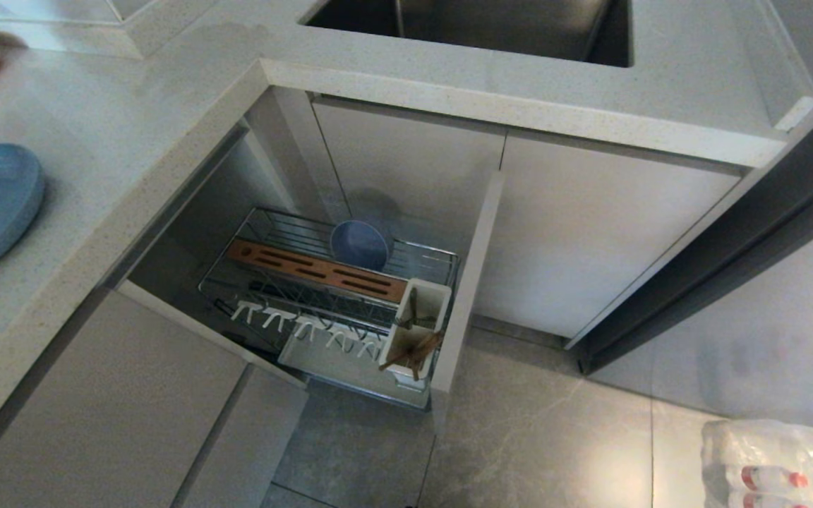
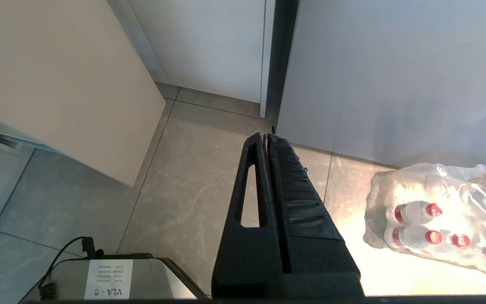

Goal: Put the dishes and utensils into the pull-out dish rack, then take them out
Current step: Pick up the spoon and place it in the cupboard

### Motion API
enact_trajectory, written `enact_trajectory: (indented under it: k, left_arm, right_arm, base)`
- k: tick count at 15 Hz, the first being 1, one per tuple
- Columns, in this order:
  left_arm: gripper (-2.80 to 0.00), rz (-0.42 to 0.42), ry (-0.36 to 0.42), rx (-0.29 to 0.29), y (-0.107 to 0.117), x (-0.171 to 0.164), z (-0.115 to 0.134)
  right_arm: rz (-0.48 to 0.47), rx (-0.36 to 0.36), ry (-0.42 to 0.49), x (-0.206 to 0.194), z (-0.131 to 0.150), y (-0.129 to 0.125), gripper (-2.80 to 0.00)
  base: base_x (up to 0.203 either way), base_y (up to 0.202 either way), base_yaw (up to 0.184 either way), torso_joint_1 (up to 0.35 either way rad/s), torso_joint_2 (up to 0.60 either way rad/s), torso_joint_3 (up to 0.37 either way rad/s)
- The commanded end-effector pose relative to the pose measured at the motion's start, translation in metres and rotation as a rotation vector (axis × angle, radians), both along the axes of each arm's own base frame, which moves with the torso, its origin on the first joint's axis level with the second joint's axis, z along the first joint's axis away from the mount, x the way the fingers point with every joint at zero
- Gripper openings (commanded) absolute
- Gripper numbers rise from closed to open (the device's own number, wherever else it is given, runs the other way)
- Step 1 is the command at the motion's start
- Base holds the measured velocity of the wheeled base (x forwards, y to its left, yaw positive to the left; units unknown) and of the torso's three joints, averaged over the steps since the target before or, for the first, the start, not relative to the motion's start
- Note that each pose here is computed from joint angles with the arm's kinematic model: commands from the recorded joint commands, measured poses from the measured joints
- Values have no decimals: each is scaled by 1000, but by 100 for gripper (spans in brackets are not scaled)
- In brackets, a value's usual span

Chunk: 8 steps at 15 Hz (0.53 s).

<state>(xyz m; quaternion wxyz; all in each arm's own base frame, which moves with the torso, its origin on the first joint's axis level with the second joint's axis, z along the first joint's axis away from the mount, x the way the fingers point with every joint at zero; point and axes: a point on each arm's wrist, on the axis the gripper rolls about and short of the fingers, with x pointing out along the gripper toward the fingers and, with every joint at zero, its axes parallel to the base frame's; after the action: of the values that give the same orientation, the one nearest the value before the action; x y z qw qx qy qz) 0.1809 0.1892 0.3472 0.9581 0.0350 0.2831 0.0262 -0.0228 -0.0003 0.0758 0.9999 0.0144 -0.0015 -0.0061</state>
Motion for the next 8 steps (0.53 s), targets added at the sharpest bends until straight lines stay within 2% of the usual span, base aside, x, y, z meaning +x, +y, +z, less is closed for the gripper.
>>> enact_trajectory:
  k: [1, 8]
  left_arm:
    - [0, -9, 5, -6, 0, 2, -2]
    - [0, -27, 22, -17, -1, 8, -6]
  right_arm:
    - [0, 0, 1, 0, 0, 0, -280]
    - [0, 0, 1, 0, 0, 0, -280]
  base:
    - [0, 0, 0, 0, 0, 0]
    - [0, 0, 0, 0, 0, 0]
